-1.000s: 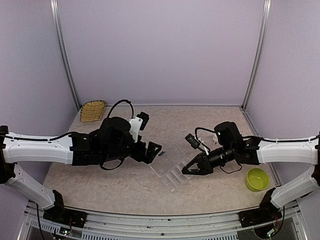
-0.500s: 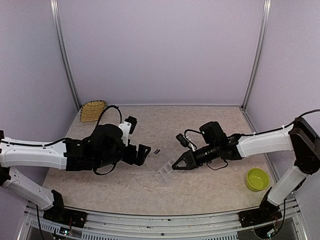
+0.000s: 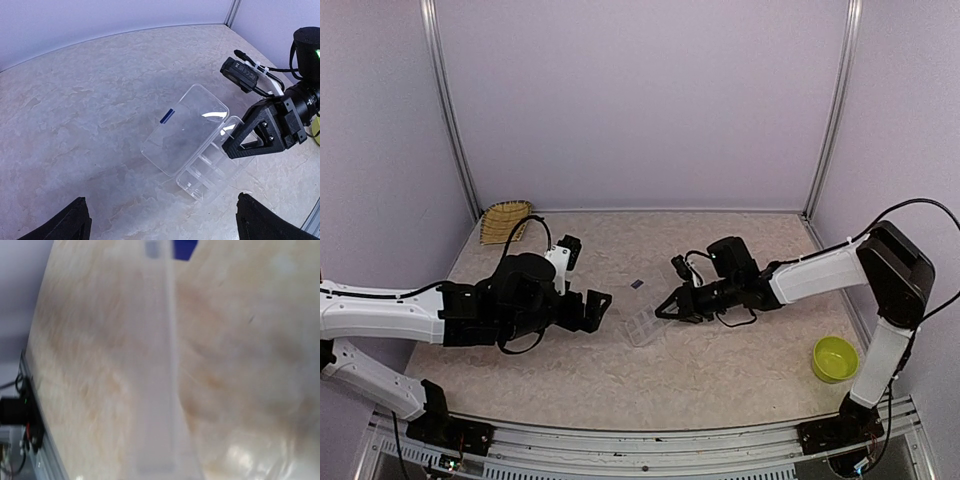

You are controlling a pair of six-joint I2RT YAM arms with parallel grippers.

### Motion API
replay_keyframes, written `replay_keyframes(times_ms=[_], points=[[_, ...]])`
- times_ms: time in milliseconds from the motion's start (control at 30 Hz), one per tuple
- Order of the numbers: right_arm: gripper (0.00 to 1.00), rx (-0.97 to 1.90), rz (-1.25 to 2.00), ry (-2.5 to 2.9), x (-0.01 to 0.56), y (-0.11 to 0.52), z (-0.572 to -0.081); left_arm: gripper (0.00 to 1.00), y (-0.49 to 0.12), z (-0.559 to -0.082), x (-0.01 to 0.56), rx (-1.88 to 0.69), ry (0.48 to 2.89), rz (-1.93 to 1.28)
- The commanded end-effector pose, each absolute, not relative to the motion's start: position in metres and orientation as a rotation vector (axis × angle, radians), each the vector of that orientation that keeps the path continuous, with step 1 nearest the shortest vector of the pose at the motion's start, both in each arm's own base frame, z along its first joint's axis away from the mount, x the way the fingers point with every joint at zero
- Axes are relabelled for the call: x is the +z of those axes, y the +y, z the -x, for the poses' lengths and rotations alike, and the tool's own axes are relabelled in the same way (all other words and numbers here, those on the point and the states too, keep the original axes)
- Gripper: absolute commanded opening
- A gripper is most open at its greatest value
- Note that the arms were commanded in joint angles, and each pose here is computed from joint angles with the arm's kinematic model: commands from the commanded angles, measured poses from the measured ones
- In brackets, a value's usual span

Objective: Sort the pills into containers
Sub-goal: Place the pill container at the center of the board.

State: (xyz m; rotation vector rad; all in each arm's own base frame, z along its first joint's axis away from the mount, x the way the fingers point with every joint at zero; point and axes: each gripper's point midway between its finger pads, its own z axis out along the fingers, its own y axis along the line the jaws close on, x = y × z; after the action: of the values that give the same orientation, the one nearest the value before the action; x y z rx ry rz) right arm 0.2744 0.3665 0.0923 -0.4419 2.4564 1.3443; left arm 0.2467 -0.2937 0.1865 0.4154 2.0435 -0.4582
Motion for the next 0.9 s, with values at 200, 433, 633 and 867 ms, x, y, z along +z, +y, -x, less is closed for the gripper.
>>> replay_keyframes(times_ms=[200, 433, 633, 867], points=[[0.19, 1.314, 0.183, 2.457, 0.075, 0.379, -0.321, 0.99, -0.285, -0.247, 0.186, -0.45, 2.051, -0.384], [0.3, 1.291, 0.163, 2.48, 0.066, 0.378, -0.323, 0.99, -0.28, -0.245, 0.186, -0.444, 2.049, -0.378], [0.3, 1.347, 0.179, 2.494, 0.063, 0.376, -0.31, 0.99, -0.281, -0.246, 0.186, -0.45, 2.047, -0.379], [0.46, 1.371, 0.195, 2.496, 0.067, 0.371, -0.293, 0.99, -0.285, -0.247, 0.184, -0.456, 2.052, -0.387]])
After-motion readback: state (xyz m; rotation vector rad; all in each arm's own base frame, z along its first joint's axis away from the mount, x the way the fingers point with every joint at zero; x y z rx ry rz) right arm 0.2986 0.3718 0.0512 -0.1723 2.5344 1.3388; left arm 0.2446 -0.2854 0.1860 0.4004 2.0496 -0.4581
